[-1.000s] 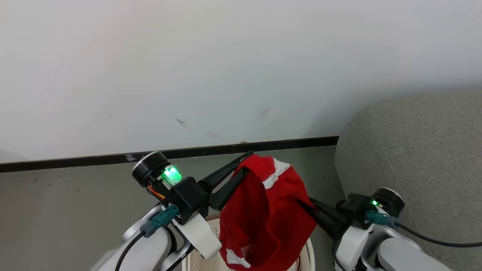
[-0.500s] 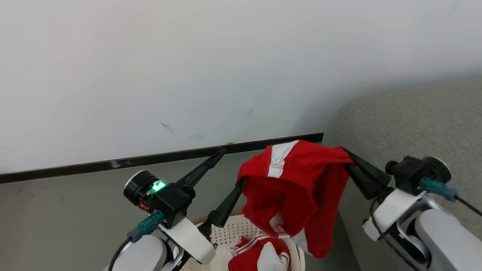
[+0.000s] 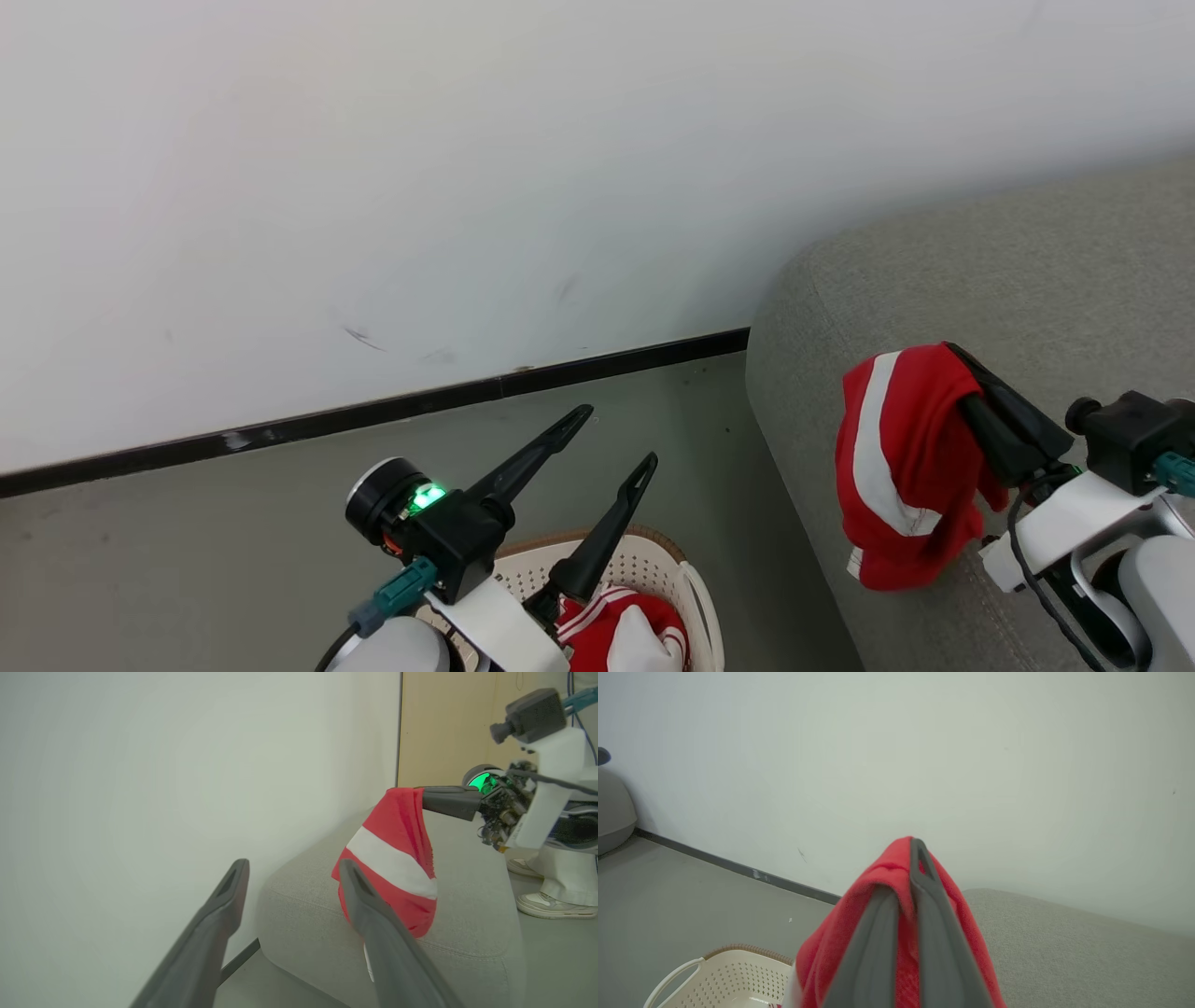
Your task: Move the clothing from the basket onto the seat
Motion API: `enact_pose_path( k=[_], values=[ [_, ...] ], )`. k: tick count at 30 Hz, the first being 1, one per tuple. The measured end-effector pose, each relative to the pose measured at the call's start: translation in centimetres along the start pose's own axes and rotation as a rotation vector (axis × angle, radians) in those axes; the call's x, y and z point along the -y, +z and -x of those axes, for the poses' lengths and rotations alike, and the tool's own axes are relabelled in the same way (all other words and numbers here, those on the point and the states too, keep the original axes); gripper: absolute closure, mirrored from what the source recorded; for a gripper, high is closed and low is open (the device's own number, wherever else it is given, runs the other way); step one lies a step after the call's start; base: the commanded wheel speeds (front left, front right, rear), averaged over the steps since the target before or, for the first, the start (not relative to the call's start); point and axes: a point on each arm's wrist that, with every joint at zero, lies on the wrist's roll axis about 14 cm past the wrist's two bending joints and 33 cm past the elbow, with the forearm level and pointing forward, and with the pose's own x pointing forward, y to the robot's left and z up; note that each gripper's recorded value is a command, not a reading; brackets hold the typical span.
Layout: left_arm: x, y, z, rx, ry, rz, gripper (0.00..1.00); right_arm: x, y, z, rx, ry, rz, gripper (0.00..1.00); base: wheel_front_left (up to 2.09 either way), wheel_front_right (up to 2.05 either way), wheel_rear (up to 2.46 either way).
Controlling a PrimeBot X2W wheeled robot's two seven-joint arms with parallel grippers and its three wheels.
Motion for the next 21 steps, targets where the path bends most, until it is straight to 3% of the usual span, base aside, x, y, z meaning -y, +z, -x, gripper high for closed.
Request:
enact_pose_path(
  k=[21],
  values=[
    [9.2,-1.6,-1.9,-0.016,-0.267,0.114,0.0,6.5,0.8,9.2,-0.042,-0.283,0.095,1.0,0.0,0.0,0.0]
  ],
)
